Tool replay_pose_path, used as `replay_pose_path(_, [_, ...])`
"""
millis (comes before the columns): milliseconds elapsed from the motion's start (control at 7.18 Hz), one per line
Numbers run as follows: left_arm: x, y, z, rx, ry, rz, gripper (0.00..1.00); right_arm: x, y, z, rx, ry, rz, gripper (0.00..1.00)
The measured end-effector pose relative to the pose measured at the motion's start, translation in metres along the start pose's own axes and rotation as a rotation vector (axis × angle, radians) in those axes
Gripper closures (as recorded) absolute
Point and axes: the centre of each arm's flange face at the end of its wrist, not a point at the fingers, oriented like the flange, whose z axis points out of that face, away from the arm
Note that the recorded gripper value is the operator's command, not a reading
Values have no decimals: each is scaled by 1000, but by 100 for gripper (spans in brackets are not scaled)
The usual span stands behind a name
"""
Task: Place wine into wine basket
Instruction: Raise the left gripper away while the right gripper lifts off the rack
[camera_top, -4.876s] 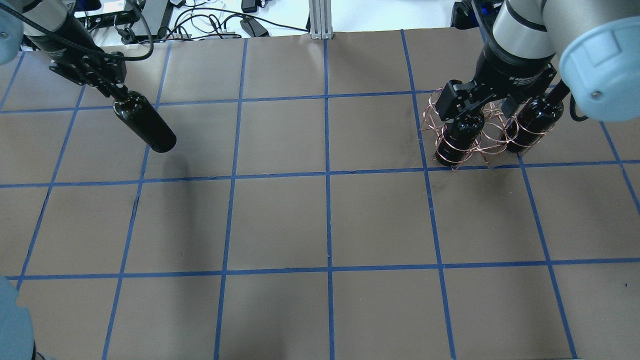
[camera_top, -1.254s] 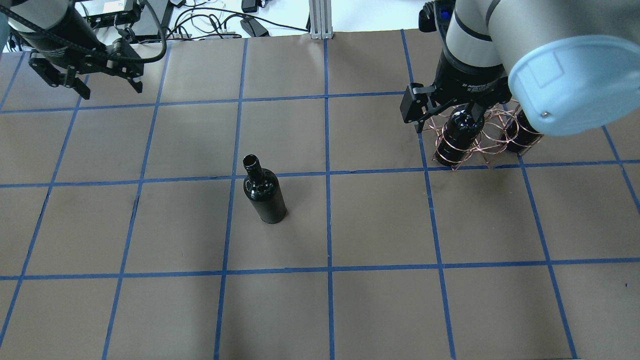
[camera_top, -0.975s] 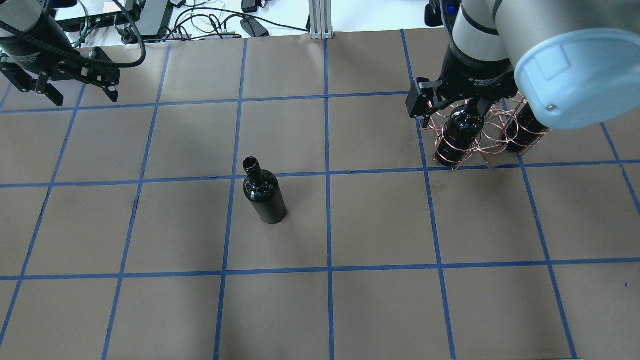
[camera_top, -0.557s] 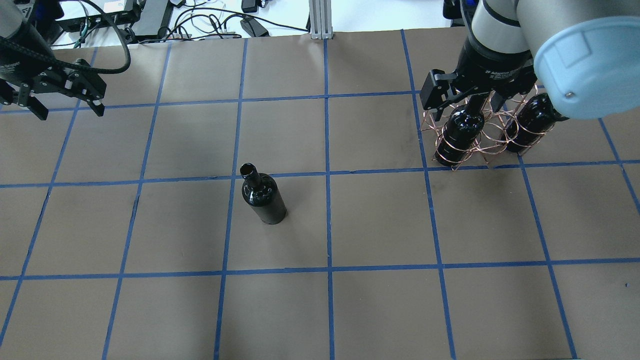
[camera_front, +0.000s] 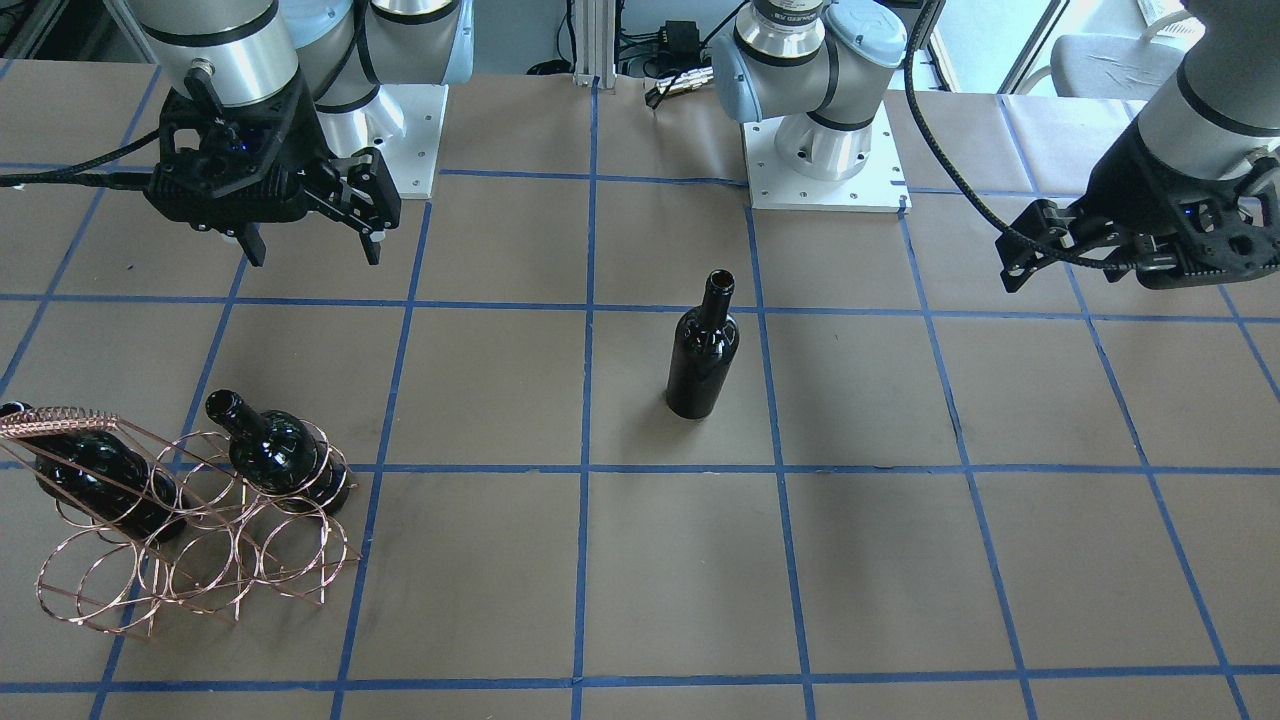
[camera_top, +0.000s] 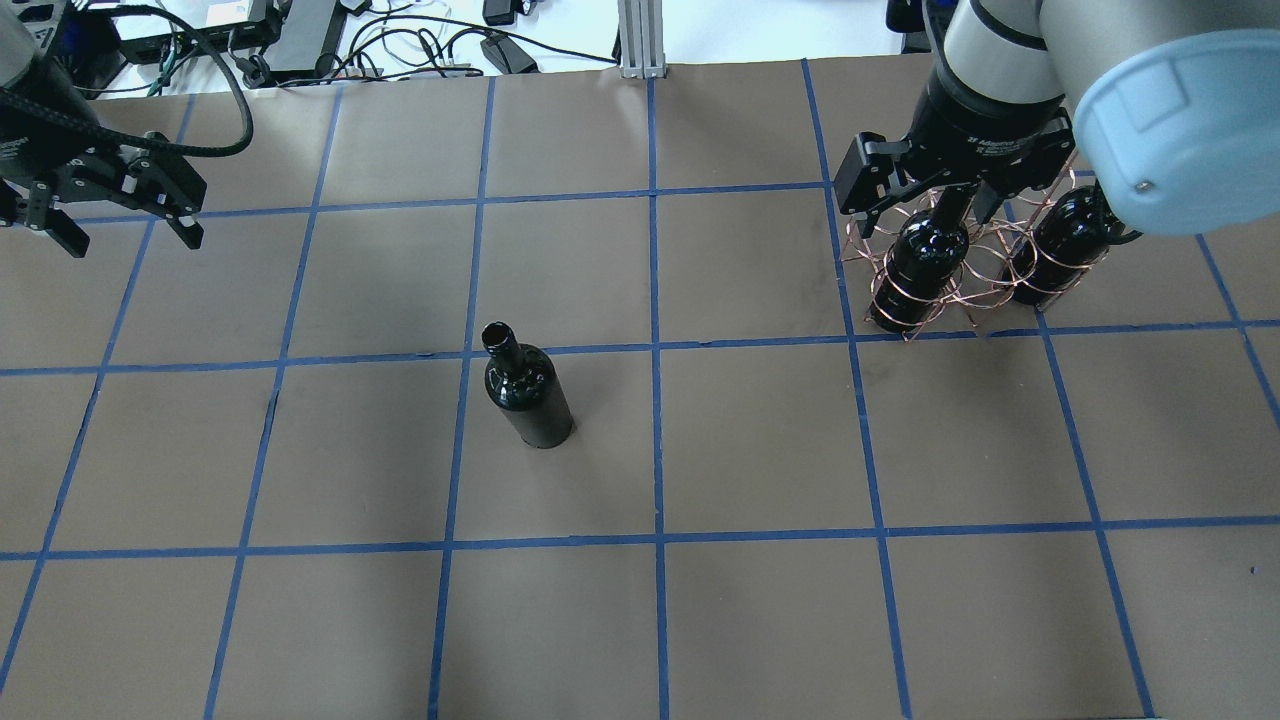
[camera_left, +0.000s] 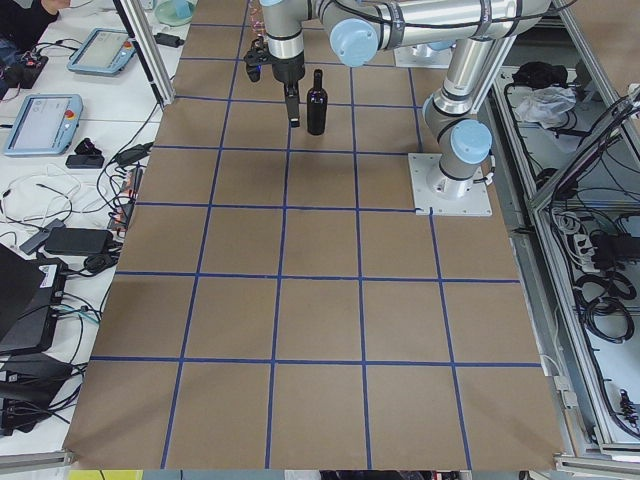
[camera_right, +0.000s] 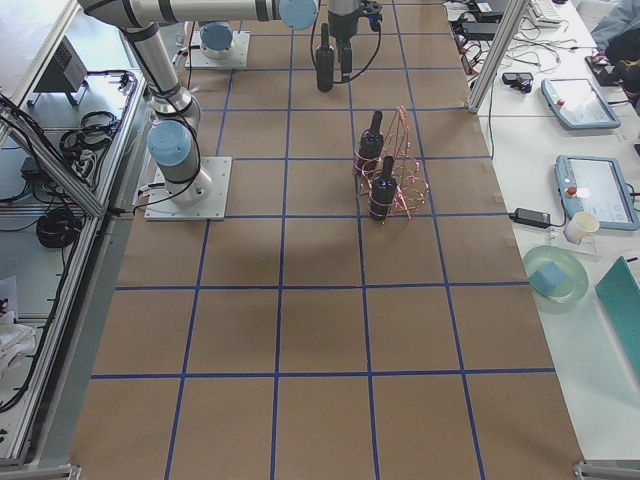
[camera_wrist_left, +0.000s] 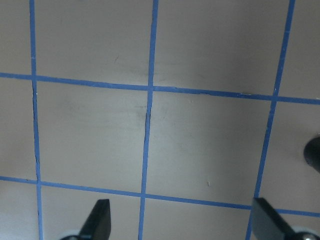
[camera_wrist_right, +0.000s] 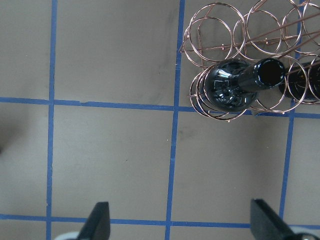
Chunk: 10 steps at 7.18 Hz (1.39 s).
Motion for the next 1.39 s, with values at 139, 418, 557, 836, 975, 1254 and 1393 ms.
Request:
replay_pose_path(139, [0, 1, 1, -4, 1, -1, 0, 0, 0, 1, -2, -2, 6, 0])
replay_pose_path(418, [-1, 1, -2, 4, -4, 5, 0, 0, 1, 2, -9, -4, 34, 0])
replay_pose_path(557, [-5, -1, -5, 16, -23, 7, 0, 0, 1, 2, -11, -4, 60, 0])
replay_pose_path(836, [-19, -3, -2, 10, -76, -4, 0, 0, 0, 2, -7, -4, 83, 0])
replay_pose_path(975, [-23, -2, 0, 1, -82, -4, 0, 0, 0, 2, -6, -10, 84, 0])
replay_pose_path(1254, [-24, 0, 2, -15, -84, 1, 0, -1, -1, 1, -3, -46, 92, 0])
replay_pose_path(1393, [-24, 1, 3, -19, -84, 3, 0, 0, -2, 2, -1, -55, 97, 0])
